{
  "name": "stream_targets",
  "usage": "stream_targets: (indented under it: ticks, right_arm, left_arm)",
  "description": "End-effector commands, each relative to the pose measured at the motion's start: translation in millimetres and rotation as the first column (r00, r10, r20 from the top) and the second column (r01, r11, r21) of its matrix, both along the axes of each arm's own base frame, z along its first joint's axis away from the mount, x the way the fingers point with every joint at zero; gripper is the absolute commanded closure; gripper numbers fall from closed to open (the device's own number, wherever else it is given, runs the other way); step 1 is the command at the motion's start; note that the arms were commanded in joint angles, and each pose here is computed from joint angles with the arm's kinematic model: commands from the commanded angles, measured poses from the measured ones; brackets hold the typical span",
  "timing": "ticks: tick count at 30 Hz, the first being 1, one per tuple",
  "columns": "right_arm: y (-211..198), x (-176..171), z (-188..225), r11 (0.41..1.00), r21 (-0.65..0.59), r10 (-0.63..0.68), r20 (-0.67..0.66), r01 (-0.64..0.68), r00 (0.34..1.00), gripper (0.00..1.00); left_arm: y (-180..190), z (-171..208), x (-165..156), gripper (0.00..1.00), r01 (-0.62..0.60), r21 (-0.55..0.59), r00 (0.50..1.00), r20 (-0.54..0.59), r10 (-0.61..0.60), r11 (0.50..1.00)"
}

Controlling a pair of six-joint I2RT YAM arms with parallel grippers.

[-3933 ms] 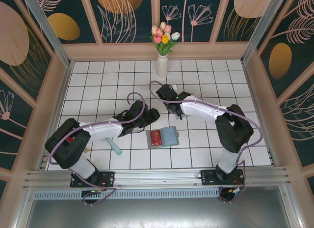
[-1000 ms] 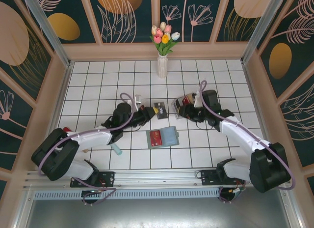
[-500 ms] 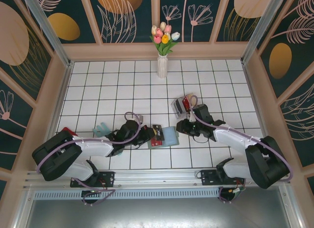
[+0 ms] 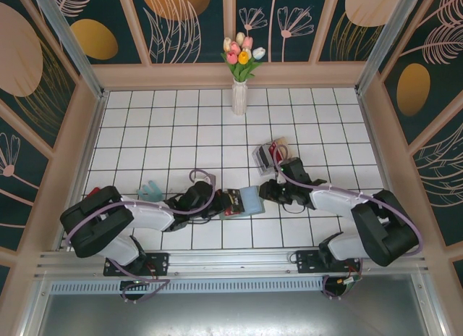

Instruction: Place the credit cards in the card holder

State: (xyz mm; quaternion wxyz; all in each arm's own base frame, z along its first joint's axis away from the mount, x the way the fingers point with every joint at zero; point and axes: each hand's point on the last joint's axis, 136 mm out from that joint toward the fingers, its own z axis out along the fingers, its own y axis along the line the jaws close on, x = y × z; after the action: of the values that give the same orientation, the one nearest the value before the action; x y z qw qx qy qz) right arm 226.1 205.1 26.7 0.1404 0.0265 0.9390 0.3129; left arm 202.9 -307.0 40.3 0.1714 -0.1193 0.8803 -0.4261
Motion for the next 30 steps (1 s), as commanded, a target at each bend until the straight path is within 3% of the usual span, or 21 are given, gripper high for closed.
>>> stream_targets:
  ticks: [1,8,21,30]
  right_arm:
    - [3,-3,-6,1.0,0.017,0.007,-0.005,-0.006,1.0,0.71]
    - [9,-15,-14,0.999,0.026,0.04,-0.034,-0.039,0.999,0.8]
    - [2,-14,-15,1.0,-0.013,0.01,-0.036,-0.011,0.999,0.81]
    - [15,-18,-10,0.997,0.057,0.057,-0.052,-0.054,0.997,0.81]
  left_arm:
    - [-14,4,4,1.0,0.009,-0.019,1.0,0.011,-0.009,1.0]
    - [-28,1,2,1.0,0.034,-0.049,0.999,-0.012,-0.035,0.998]
    - [-35,-5,-6,0.99,0.069,-0.038,0.996,-0.058,-0.071,0.997]
    - [-63,10,0,0.93,0.135,-0.089,0.99,-0.037,-0.139,0.987]
